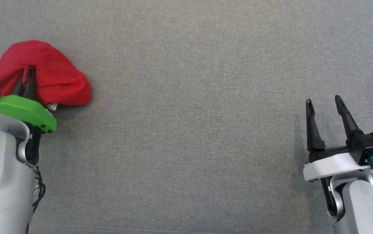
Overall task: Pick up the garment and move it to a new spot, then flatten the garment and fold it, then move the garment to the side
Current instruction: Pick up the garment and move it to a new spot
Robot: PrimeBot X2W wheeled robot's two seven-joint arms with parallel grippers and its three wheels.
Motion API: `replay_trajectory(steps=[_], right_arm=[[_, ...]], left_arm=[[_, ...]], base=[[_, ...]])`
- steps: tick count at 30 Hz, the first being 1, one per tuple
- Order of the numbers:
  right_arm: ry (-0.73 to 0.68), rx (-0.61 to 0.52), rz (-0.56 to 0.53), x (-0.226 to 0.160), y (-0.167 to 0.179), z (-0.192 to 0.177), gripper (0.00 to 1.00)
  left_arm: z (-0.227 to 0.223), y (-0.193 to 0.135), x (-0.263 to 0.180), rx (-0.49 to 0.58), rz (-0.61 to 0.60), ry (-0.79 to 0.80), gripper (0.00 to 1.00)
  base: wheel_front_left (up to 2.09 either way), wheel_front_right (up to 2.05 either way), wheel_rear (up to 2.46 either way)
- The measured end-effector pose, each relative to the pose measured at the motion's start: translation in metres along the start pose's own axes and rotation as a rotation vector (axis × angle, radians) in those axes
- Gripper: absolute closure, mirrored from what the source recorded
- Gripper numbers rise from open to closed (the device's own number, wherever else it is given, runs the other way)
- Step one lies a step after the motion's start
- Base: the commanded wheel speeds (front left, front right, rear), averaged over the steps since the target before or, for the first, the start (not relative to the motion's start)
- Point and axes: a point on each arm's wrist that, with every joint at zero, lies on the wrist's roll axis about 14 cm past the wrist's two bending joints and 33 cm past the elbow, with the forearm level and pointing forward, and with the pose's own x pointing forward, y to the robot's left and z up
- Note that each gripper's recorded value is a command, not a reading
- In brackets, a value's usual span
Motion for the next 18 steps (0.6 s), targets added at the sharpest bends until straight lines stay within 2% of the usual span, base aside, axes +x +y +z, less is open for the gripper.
replay_trajectory(steps=[6,12,18], right_arm=[[-0.007,0.0,-0.074,-0.025,-0.021,0.011,0.0],[-0.019,0.014,-0.156,-0.054,-0.044,0.022,0.0],[-0.043,0.025,-0.231,-0.081,-0.064,0.034,0.0]], left_arm=[[0.04,-0.091,-0.004,-0.003,-0.234,-0.116,1.0],[0.075,-0.193,-0.041,-0.013,-0.489,-0.196,1.0],[0.07,-0.263,-0.088,-0.002,-0.685,-0.137,1.0]], base=[[0.0,0.0,0.0],[0.0,0.0,0.0],[0.0,0.0,0.0]])
